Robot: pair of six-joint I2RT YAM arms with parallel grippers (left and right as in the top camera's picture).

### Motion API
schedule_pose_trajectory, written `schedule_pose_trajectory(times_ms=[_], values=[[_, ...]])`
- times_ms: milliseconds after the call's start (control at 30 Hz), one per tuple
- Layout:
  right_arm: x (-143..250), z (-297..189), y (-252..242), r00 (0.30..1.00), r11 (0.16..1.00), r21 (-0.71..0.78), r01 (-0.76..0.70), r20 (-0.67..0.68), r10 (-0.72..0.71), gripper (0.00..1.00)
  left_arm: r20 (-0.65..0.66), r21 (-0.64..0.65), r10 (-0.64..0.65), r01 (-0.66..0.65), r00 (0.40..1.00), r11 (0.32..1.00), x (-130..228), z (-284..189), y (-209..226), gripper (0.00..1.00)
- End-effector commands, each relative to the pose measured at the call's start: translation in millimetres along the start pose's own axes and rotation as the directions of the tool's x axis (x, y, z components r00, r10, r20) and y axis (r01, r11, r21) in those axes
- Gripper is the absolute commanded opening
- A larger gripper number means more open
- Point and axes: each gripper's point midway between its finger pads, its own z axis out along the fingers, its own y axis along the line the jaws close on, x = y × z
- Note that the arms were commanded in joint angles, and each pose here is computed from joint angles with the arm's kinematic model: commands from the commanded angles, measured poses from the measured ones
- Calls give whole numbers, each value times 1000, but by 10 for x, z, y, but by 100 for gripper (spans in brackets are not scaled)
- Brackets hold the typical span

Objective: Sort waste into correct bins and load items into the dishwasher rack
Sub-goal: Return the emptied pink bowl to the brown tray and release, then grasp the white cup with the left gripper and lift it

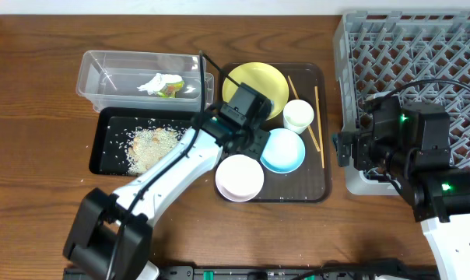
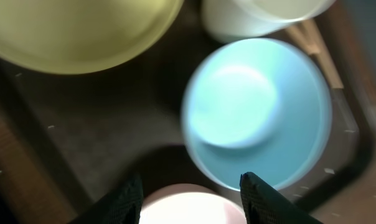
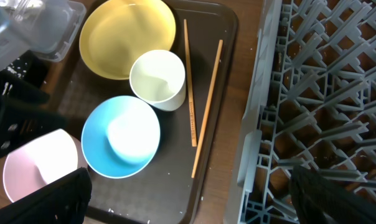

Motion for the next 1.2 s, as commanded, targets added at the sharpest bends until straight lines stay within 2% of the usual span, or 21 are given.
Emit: schedule_pose_trajectory(times_ms=[0, 167, 333, 500, 667, 867, 1033, 1167], values=[[-65, -43, 52, 1000, 1000, -15, -3, 21, 3, 99, -8, -23, 30, -30, 1000, 999, -29, 66, 80, 54], [-93, -20, 52, 999, 999, -18, -40, 28, 41, 98, -8, -22, 18, -19, 1000, 1000, -29, 64, 90, 54], [-191, 191, 137, 991, 989, -83, -121, 37, 125, 84, 0, -14, -54, 54, 999, 998, -74, -40, 199, 54], [-327, 614, 163, 972, 969, -89, -231, 26, 234, 78, 20, -34, -108, 109, 994, 994, -104, -319, 398, 54], [-274, 1012, 104, 940, 938, -55, -341, -26, 340, 70, 49, -46, -139, 142, 989, 989, -104, -530, 518, 54], [-173, 1171, 79, 929, 929, -36, -367, -72, 364, 70, 142, -29, -124, 130, 982, 991, -344, -537, 520, 54], [-261, 1016, 99, 933, 931, -51, -361, -34, 359, 74, 273, 105, -94, 68, 957, 992, -820, -413, 329, 54], [-283, 790, 57, 932, 932, -33, -362, -2, 362, 77, 261, 126, -69, 37, 963, 991, -1094, -256, 213, 54]])
